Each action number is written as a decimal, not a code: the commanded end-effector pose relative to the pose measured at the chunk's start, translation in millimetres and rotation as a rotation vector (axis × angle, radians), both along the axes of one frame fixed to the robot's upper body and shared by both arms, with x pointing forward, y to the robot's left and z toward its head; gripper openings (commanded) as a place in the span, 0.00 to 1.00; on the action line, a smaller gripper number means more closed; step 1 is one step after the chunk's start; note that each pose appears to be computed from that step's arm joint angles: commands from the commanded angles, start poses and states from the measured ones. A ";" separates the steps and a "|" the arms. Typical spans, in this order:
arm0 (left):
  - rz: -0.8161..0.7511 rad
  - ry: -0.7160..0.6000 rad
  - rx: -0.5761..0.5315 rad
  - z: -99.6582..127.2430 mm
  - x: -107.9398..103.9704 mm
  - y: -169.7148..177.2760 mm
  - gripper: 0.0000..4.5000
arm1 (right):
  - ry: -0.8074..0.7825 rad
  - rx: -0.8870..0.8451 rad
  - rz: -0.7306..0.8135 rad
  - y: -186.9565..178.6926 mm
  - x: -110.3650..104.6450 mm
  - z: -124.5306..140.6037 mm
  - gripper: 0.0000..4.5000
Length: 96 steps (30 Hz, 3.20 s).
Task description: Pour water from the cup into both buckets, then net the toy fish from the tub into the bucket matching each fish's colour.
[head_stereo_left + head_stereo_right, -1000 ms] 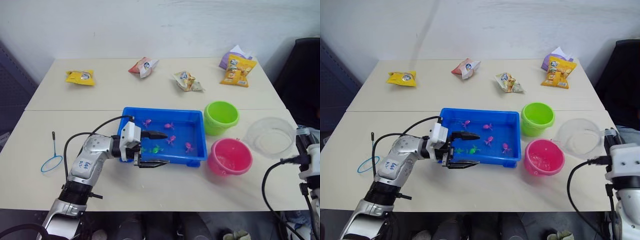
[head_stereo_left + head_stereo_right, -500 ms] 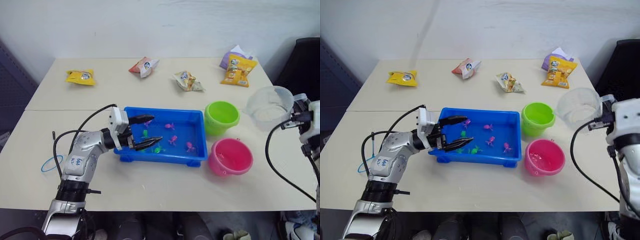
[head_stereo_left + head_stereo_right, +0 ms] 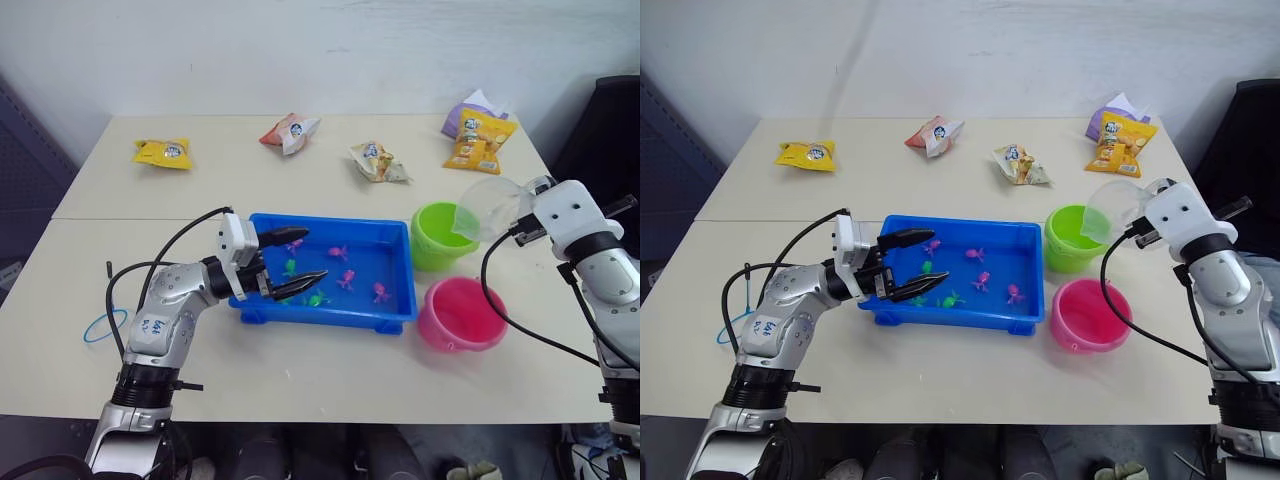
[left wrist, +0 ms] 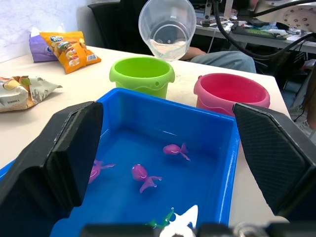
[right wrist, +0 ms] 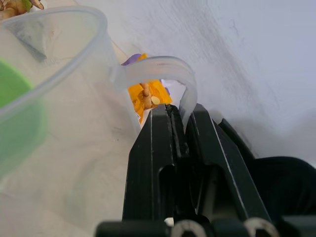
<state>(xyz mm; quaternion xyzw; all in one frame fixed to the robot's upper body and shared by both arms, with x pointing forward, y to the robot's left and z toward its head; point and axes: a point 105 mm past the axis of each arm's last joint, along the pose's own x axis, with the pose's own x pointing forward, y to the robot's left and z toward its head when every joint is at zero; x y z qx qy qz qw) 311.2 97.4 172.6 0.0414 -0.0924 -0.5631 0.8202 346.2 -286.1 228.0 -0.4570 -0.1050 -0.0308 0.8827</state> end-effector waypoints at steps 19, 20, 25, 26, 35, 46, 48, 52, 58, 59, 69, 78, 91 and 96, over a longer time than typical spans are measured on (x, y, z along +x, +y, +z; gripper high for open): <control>-0.026 -0.057 -0.003 9.7 -7.3 -11.3 1.00 | -0.131 -0.332 0.005 8.4 11.9 34.5 0.01; -0.025 -0.058 -0.004 9.8 -7.3 -11.6 1.00 | -0.129 -0.337 0.009 9.4 12.6 33.9 0.01; -0.027 -0.057 -0.010 9.4 -7.4 -13.0 1.00 | -0.144 -0.359 0.018 12.6 14.9 36.1 0.01; -0.028 -0.057 -0.011 9.3 -7.4 -13.2 1.00 | -0.146 -0.364 0.018 13.1 15.3 36.6 0.01; -0.008 -0.072 -0.001 6.1 -5.6 -13.1 1.00 | -0.178 -0.431 0.033 16.8 16.8 39.3 0.01; 0.015 -0.102 -0.003 7.8 -4.8 -9.4 1.00 | -0.256 -0.513 0.075 29.1 14.6 49.3 0.01; 0.014 -0.104 -0.003 7.7 -4.7 -9.2 1.00 | -0.254 -0.513 0.071 28.2 15.4 48.3 0.01; 0.009 -0.112 -0.003 8.2 -5.8 -9.1 1.00 | -0.257 -0.530 0.068 28.5 16.3 48.2 0.01; -0.009 -0.113 0.009 7.9 -9.3 -8.8 1.00 | -0.269 -0.562 0.057 26.9 16.5 47.7 0.01; -0.009 -0.114 0.008 8.1 -9.5 -8.8 1.00 | -0.273 -0.567 0.057 27.0 16.3 47.6 0.01; -0.016 -0.112 0.007 10.1 -10.2 -8.8 1.00 | -0.279 -0.558 0.044 20.0 16.7 35.1 0.01; -0.014 -0.097 -0.002 8.3 -10.3 -8.3 1.00 | -0.247 0.165 0.032 -15.9 8.7 44.3 0.01; -0.268 -0.024 0.010 11.7 -59.0 -11.1 1.00 | -0.009 0.978 -0.063 -67.3 -34.8 -48.3 0.01; -0.286 -0.007 0.039 5.1 -64.1 -12.0 1.00 | 0.021 1.049 -0.119 -67.0 -42.9 -92.6 0.01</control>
